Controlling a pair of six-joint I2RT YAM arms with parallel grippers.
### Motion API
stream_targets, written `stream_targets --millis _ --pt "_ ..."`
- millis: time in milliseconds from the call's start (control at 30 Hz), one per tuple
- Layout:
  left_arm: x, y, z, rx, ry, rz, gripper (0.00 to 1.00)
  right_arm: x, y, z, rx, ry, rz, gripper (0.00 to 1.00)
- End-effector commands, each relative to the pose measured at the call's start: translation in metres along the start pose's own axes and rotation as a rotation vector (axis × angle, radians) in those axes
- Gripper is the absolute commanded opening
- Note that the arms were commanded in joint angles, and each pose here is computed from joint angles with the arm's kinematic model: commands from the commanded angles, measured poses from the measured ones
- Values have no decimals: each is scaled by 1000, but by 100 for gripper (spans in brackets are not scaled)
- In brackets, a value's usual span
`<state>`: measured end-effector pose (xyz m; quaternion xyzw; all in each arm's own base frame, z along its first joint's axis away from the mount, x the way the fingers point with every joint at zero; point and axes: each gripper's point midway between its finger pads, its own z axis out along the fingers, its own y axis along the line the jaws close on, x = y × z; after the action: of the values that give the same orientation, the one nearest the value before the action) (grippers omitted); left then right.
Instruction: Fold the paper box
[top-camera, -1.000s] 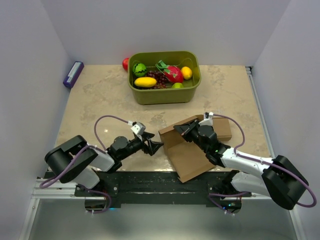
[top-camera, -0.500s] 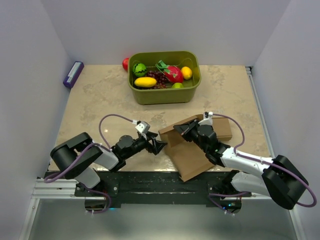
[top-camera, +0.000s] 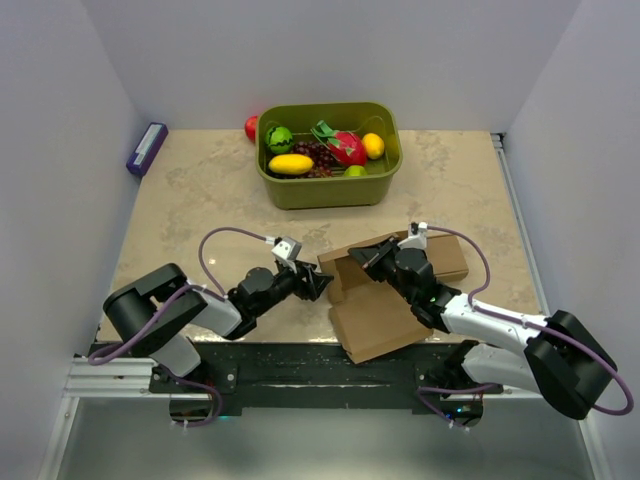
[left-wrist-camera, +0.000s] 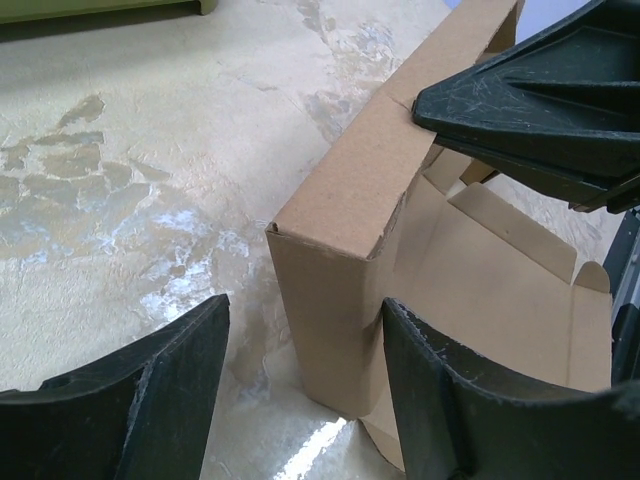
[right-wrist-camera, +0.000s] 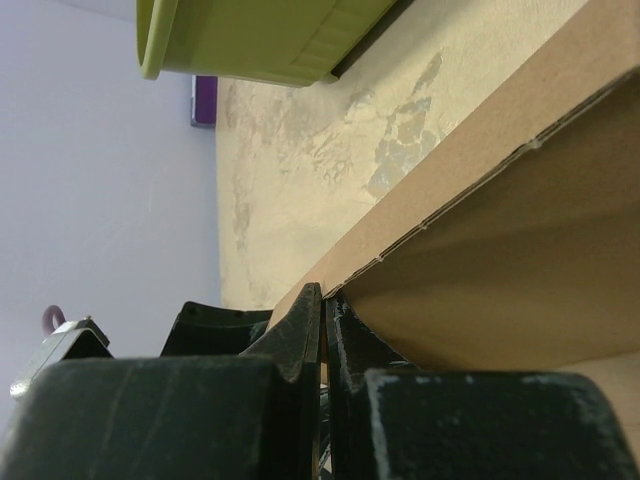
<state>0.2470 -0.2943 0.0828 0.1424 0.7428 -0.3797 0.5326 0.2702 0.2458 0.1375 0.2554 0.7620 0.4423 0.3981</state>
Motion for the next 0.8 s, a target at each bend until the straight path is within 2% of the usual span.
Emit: stream_targets --millis 0,200,533,767 --pt "-10 25 4 -128 -46 25 65 7 9 -4 -22 41 -40 0" --pt "-6 22 -4 -95 -41 58 63 6 9 -2 -19 32 -43 0" --pt "2 23 -8 -105 -22 95 54 5 4 -6 -11 24 -47 0" --pt "11 29 -4 -175 8 128 50 5 4 -6 -12 27 -46 0"
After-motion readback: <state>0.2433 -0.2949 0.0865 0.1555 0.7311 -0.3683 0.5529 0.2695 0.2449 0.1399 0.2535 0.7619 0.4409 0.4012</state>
